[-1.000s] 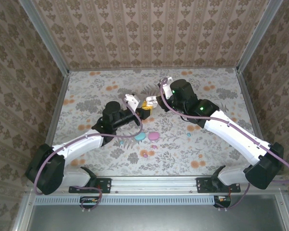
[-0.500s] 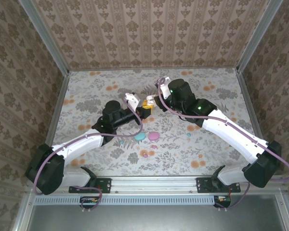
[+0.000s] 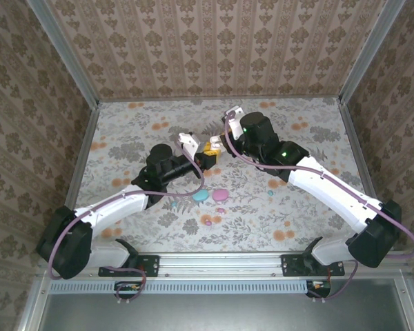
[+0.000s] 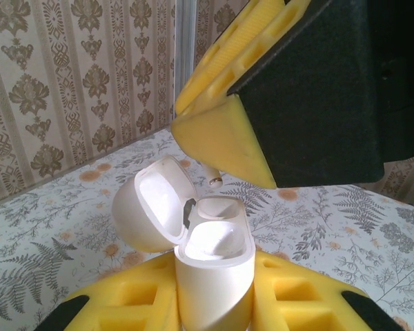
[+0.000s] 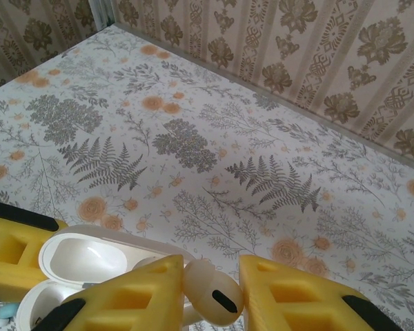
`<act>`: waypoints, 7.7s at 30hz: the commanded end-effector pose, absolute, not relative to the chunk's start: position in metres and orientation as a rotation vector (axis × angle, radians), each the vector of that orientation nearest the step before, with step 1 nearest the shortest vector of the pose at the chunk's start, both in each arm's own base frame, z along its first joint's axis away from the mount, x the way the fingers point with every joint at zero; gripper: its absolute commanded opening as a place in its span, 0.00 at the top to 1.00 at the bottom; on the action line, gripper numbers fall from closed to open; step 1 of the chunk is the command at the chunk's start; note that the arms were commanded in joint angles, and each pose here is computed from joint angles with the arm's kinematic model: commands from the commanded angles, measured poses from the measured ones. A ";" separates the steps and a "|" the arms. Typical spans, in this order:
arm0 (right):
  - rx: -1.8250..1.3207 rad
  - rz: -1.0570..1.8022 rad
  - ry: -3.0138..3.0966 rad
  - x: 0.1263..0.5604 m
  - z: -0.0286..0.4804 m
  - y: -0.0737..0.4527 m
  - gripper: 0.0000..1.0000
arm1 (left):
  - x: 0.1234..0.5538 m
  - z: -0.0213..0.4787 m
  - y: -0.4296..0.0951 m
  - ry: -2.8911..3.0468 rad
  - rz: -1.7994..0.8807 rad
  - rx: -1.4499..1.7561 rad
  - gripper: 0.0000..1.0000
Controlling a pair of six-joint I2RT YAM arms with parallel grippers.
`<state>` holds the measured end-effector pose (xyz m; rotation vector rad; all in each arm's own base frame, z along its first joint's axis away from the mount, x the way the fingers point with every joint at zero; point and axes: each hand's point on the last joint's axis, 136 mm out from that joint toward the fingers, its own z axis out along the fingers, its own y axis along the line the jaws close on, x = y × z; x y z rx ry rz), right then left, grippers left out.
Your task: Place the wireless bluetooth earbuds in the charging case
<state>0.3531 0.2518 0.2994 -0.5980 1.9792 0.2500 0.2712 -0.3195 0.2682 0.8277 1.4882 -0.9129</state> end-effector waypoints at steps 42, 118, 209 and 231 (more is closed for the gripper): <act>-0.663 0.393 2.021 0.331 0.296 0.265 0.59 | 0.270 0.309 -0.316 1.372 -0.935 0.761 0.75; -0.210 -0.058 3.137 0.327 0.027 0.292 0.68 | 0.264 0.324 -0.182 1.392 -0.452 0.499 0.75; -1.020 0.501 1.826 0.295 0.341 0.275 0.77 | 0.228 0.331 -0.313 1.312 -1.207 1.050 0.75; -1.092 0.599 1.827 0.277 0.337 0.283 0.64 | 0.227 0.331 -0.312 1.299 -1.184 1.041 0.75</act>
